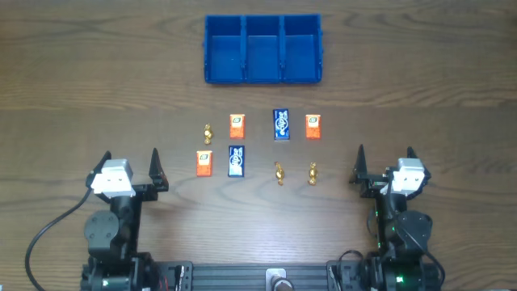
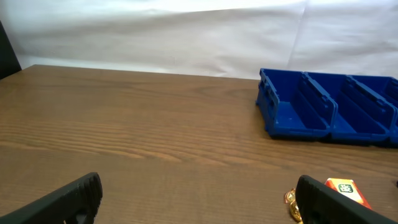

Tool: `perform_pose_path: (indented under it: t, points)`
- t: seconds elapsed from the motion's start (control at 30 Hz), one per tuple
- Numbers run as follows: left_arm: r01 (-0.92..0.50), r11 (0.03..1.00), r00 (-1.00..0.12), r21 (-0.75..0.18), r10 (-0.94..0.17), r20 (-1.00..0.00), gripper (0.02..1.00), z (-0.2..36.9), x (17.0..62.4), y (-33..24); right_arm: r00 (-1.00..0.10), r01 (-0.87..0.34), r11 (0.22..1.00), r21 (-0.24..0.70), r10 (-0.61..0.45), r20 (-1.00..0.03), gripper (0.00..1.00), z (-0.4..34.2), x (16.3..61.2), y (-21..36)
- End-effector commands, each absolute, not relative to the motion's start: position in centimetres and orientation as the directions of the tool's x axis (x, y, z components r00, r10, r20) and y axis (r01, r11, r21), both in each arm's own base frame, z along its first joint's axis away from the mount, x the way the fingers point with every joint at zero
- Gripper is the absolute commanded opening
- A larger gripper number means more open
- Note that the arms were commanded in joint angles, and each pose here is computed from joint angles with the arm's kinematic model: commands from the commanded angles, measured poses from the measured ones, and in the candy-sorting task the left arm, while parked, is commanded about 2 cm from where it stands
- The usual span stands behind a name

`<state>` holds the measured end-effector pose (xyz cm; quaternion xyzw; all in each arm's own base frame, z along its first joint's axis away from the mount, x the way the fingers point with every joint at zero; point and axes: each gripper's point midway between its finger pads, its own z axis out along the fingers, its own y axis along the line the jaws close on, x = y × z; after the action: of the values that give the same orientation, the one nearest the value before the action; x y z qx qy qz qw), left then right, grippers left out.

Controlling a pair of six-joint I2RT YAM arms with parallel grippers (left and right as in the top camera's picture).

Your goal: Sort Candies Into Trays

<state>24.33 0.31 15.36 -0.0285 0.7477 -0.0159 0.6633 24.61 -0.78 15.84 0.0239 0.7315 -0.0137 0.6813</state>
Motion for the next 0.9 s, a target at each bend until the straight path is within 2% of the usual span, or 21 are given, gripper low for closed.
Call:
perform_pose_path:
  t: [0.03, 0.17, 0.2, 0.27, 0.33, 0.43, 0.53, 0.63, 0.8, 0.9]
  points:
    - [-0.001, 0.996, -0.143, -0.085, -0.084, -0.986, 0.998, 14.0, 24.4, -0.1, -0.070, 0.056, 0.998, 0.001, 0.005, -0.998, 0.998, 15.8, 24.6, -0.9]
    - [0.120, 0.986, -0.135, -0.112, -0.096, -0.986, 1.000, 17.3, 23.7, -2.3, -0.070, 0.056, 0.998, 0.001, 0.005, -0.998, 0.998, 15.8, 24.6, -0.9]
    - [0.180, 0.976, -0.162, -0.121, -0.092, -0.983, 1.000, 19.8, 23.0, -3.5, -0.070, 0.056, 0.998, 0.001, 0.005, -0.998, 0.998, 15.8, 24.6, -0.9]
    - [0.223, 0.966, -0.202, -0.131, -0.086, -0.976, 1.000, 22.2, 22.4, -4.5, -0.070, 0.056, 0.998, 0.001, 0.005, -0.998, 0.996, 15.8, 24.6, -0.9]
    - [0.246, 0.958, -0.277, -0.147, -0.075, -0.958, 1.000, 24.1, 22.6, -5.2, -0.070, 0.056, 0.998, 0.001, 0.005, -0.998, 0.998, 15.8, 24.6, -0.9]
    - [0.232, 0.953, -0.478, -0.194, -0.062, -0.876, 1.000, 25.0, 24.2, -6.2, -0.070, 0.056, 0.998, 0.001, 0.005, -0.998, 0.998, 15.8, 24.6, -0.9]
    - [0.157, 0.961, -0.681, -0.229, -0.062, -0.730, 1.000, 22.6, 26.3, -7.2, -0.070, 0.056, 0.998, 0.001, 0.005, -0.998, 0.998, 15.8, 24.6, -0.9]
    - [0.060, 0.979, -0.817, -0.197, -0.065, -0.573, 1.000, 18.6, 27.6, -8.0, -0.070, 0.056, 0.998, 0.001, 0.005, -0.998, 1.000, 15.8, 24.6, -0.9]
    - [-0.025, 0.992, -0.927, -0.124, -0.069, -0.368, 1.000, 11.5, 28.4, -9.7, -0.070, 0.056, 0.998, 0.001, 0.005, -0.998, 0.998, 15.8, 24.6, -0.9]
    - [-0.039, 0.995, -0.957, -0.095, -0.064, -0.283, 1.000, 8.5, 28.4, -10.5, -0.070, 0.056, 0.998, 0.001, 0.005, -0.998, 0.998, 15.8, 24.6, -0.9]
